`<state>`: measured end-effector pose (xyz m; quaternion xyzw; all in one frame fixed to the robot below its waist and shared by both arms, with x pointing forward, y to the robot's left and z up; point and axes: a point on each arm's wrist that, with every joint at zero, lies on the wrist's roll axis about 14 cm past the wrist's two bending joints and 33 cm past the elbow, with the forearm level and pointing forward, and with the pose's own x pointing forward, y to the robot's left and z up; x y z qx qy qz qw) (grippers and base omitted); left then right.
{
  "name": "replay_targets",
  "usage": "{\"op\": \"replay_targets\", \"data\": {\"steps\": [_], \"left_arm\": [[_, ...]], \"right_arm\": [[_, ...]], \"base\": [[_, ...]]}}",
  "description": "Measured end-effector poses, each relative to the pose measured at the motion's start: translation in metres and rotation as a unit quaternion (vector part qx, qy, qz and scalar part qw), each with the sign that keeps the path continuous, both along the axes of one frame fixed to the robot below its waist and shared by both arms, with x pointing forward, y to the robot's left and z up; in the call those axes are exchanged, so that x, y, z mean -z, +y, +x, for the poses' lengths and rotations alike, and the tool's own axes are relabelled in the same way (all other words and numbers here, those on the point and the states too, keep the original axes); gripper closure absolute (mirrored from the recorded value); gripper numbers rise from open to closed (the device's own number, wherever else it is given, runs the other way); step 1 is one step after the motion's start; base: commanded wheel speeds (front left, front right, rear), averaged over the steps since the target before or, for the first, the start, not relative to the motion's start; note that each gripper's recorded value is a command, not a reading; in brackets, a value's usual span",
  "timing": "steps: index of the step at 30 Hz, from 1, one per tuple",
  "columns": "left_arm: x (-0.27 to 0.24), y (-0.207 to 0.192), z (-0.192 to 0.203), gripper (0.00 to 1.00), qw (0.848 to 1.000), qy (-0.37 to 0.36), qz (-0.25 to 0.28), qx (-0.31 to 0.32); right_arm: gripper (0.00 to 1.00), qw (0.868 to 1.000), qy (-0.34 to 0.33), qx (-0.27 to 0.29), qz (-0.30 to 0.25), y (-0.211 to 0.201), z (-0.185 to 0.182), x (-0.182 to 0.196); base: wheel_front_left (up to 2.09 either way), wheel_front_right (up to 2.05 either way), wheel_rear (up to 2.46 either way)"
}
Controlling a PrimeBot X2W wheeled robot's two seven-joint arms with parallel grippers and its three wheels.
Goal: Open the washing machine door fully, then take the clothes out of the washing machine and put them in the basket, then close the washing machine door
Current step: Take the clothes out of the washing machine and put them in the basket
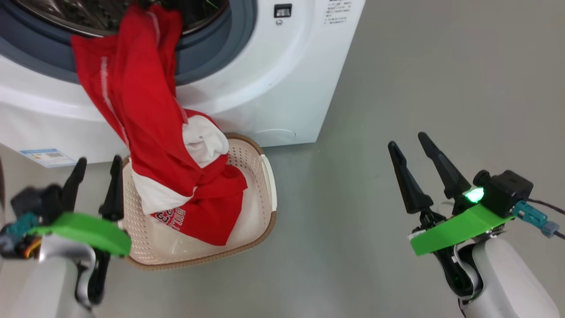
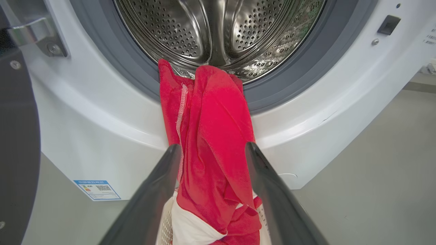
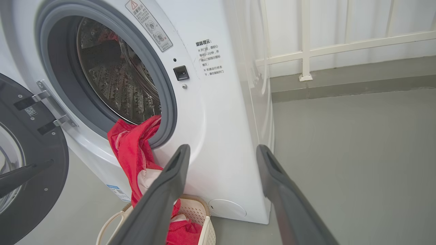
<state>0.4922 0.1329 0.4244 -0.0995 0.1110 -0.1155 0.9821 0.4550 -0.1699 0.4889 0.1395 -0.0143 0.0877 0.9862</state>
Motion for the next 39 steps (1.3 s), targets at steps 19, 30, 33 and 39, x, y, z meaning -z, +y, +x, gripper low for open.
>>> {"op": "replay_targets", "data": {"steps": [19, 30, 33, 39], "left_arm": [[0.069, -0.036, 0.087, 0.0, 0.99, 0.137, -0.006, 0.015], [0.099, -0.037, 0.115, 0.0, 0.984, 0.176, 0.019, 0.021], [0.102, -0.044, 0.121, 0.0, 0.984, 0.176, 0.023, 0.033], [0.1, -0.056, 0.132, 0.0, 0.986, 0.159, 0.029, 0.049]], "right_arm": [[0.0, 1.0, 0.011, 0.028, -0.003, -0.017, 0.016, 0.014], [0.0, 0.999, 0.025, 0.047, -0.006, -0.028, 0.021, 0.027], [0.0, 0.998, 0.032, 0.053, -0.009, -0.033, 0.02, 0.032], [0.0, 0.997, 0.039, 0.063, -0.014, -0.039, 0.017, 0.036]], "base": [[0.0, 0.0, 0.0], [0.0, 0.0, 0.0], [0.0, 0.0, 0.0], [0.0, 0.0, 0.0]]}}
